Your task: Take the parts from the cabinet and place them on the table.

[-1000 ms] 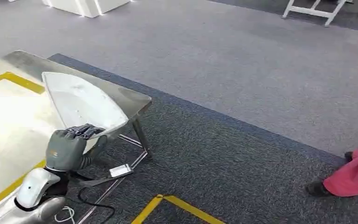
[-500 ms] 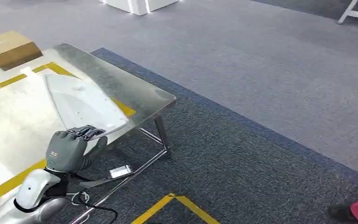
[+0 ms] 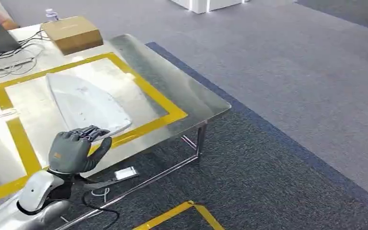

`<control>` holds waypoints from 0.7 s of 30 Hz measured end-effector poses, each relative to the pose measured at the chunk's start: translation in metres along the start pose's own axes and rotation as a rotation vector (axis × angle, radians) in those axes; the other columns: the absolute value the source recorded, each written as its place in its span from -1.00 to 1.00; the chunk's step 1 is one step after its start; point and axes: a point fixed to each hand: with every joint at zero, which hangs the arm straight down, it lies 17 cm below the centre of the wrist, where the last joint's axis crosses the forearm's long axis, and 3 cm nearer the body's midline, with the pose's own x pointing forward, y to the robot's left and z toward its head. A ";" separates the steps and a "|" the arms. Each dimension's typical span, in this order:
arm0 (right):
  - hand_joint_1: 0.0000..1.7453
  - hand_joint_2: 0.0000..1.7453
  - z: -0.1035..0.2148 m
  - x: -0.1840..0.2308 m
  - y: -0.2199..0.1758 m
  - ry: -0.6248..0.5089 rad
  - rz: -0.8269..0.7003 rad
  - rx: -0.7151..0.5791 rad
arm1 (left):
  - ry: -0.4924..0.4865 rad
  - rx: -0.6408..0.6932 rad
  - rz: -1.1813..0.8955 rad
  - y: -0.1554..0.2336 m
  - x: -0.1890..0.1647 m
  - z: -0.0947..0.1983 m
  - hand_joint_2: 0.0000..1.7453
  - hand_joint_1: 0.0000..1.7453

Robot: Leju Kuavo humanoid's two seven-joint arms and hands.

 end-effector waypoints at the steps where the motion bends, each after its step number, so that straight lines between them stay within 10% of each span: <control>1: -1.00 -1.00 0.000 -0.002 0.001 0.007 0.000 0.001 | 0.000 0.000 0.001 0.000 0.000 0.000 1.00 1.00; 21: -1.00 -1.00 0.002 -0.006 0.003 0.016 0.013 0.000 | 0.023 -0.007 0.000 -0.002 -0.004 0.001 1.00 1.00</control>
